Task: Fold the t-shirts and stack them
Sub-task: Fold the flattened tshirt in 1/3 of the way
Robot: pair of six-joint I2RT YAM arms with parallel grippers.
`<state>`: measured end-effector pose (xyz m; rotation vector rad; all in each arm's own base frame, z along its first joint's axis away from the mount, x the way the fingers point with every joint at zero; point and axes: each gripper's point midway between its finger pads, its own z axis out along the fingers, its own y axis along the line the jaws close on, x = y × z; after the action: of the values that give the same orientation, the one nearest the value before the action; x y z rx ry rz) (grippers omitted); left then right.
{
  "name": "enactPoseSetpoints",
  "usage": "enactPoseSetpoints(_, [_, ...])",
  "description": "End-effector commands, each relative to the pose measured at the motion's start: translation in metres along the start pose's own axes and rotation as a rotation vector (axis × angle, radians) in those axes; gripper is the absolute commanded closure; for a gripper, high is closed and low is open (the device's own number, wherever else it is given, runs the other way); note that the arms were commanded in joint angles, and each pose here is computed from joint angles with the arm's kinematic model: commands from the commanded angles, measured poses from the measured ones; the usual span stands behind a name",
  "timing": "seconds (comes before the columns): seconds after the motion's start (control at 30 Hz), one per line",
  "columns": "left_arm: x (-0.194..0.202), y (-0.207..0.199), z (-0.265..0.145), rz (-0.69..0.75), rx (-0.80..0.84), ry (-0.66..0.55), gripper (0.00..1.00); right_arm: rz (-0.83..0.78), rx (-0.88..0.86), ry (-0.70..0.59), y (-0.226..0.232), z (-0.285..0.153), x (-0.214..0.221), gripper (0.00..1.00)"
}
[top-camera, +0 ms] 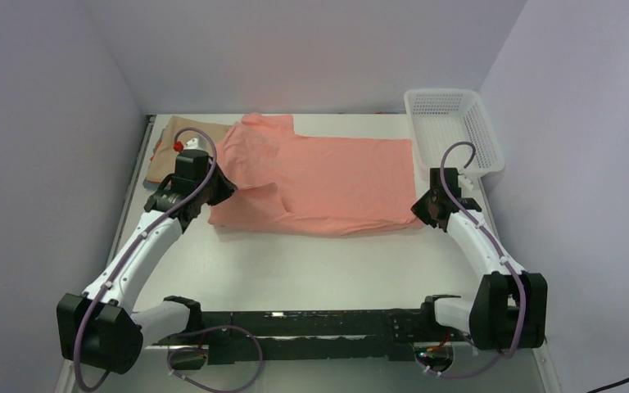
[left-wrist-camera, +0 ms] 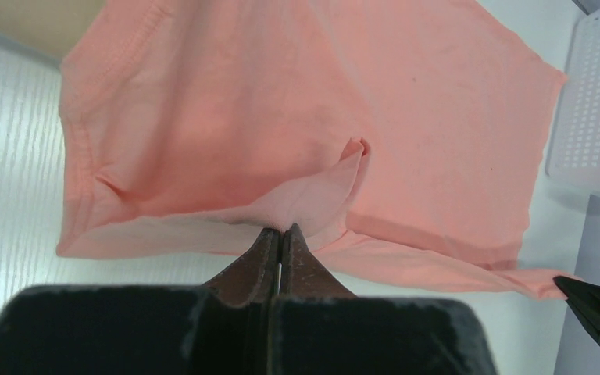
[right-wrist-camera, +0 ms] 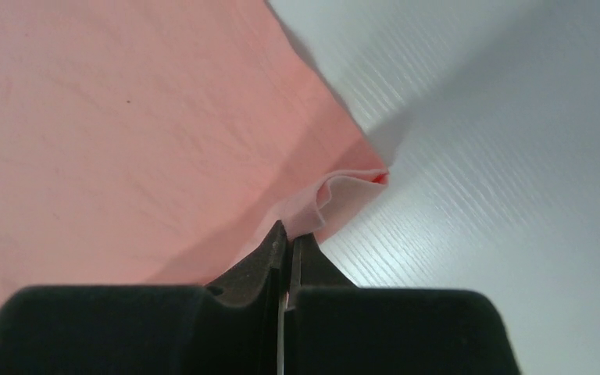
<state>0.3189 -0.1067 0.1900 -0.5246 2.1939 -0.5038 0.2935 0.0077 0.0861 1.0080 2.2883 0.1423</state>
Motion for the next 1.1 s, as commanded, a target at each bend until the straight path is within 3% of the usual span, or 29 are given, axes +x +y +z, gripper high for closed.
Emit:
enactPoseSetpoints(0.0, [-0.033, -0.018, 0.006, 0.060, 0.058, -0.078, 1.00, -0.034, -0.033, -0.091, 0.023, 0.000, -0.037, 1.00])
enactPoseSetpoints(0.37, [-0.062, -0.016, 0.033, 0.173, -0.009, -0.122, 1.00, -0.042, -0.050, -0.081, 0.049, 0.019, -0.055, 1.00])
enactPoseSetpoints(0.67, [-0.079, -0.006, 0.090, 0.174, -0.083, -0.187, 0.99, -0.028, 0.020, -0.110, 0.057, 0.054, -0.074, 1.00])
enactPoseSetpoints(0.73, [-0.084, -0.008, 0.105, 0.187, -0.091, -0.191, 0.89, -0.029, 0.048, -0.102, 0.059, 0.060, -0.078, 0.96])
enactPoseSetpoints(0.83, [-0.085, -0.013, 0.117, 0.212, -0.100, -0.145, 0.55, -0.041, 0.052, -0.085, 0.063, 0.058, -0.080, 0.86])
enactPoseSetpoints(0.9, [-0.086, -0.016, 0.117, 0.208, -0.086, -0.151, 0.36, -0.041, 0.022, -0.091, 0.067, 0.053, -0.080, 0.66])
enactPoseSetpoints(1.07, [-0.086, -0.030, 0.102, 0.211, -0.011, -0.165, 0.11, -0.058, -0.030, -0.078, 0.071, 0.038, -0.075, 0.37])
